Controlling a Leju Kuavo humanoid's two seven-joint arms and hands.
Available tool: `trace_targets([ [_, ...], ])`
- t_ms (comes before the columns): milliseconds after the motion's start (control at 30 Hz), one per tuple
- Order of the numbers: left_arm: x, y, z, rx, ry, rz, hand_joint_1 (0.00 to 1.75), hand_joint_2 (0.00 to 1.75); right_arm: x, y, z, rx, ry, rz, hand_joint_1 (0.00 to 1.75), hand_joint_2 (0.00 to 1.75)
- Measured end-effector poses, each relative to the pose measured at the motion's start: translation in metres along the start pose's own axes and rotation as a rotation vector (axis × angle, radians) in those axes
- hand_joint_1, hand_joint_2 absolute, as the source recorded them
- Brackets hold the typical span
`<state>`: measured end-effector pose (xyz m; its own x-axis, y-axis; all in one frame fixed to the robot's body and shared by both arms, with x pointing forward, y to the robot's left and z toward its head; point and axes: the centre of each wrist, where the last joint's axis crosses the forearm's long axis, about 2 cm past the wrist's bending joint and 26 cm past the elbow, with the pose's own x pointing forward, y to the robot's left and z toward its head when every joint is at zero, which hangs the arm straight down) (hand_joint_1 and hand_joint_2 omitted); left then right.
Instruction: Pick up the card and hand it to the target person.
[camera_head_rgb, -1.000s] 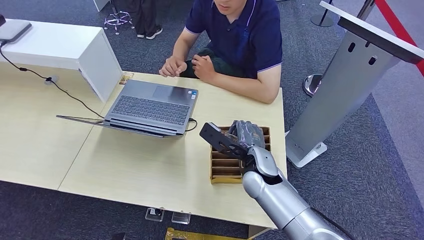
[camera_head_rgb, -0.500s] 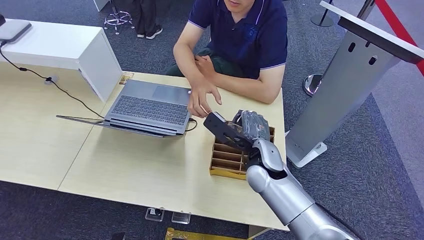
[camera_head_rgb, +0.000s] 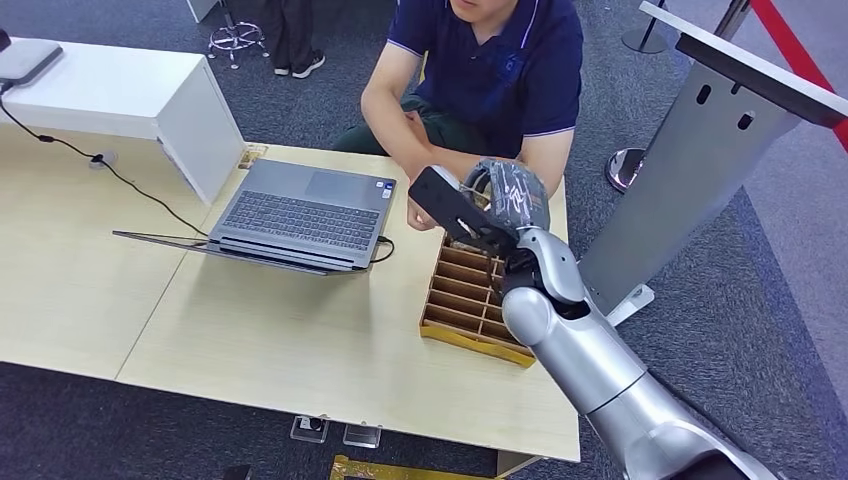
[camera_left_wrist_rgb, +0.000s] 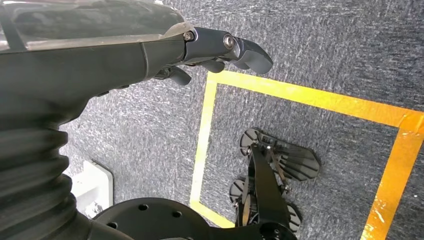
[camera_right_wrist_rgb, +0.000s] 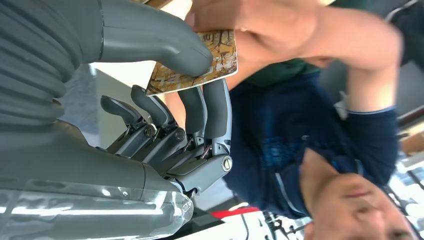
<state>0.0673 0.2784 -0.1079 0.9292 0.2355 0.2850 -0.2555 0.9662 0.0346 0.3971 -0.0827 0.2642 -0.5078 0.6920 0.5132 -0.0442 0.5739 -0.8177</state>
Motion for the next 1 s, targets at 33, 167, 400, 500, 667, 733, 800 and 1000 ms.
trace_targets([
  [33,0.000,0.000,0.000,0.000,0.000,0.000,0.00,1.75,0.002,-0.001,-0.001,-0.001,-0.008,-0.012,1.68,1.75],
  [167,0.000,0.000,0.000,0.000,0.000,0.000,0.00,1.75,0.007,-0.003,-0.005,0.000,-0.033,-0.056,0.84,1.75],
  [400,0.000,0.000,0.000,0.001,-0.002,-0.015,0.00,1.75,0.014,-0.002,-0.007,0.005,-0.049,-0.090,0.00,1.75],
  [500,0.000,0.000,0.000,0.003,-0.001,-0.011,0.00,1.75,0.016,-0.003,-0.007,0.003,-0.048,-0.103,0.00,1.75],
  [667,0.000,0.000,0.000,0.007,0.002,-0.002,0.00,1.75,0.013,-0.002,-0.001,-0.009,-0.043,-0.145,0.00,1.75],
  [733,-0.001,0.000,0.000,0.012,0.006,0.005,0.00,1.75,0.008,0.000,0.008,-0.027,-0.034,-0.182,0.00,1.75],
  [800,-0.001,0.000,0.000,0.018,0.011,0.014,0.00,1.75,-0.002,0.003,0.024,-0.048,-0.022,-0.245,0.00,1.75],
  [1000,-0.004,0.002,0.000,0.030,0.026,0.040,0.00,1.75,-0.032,0.012,0.083,-0.069,-0.025,-0.501,0.00,1.75],
])
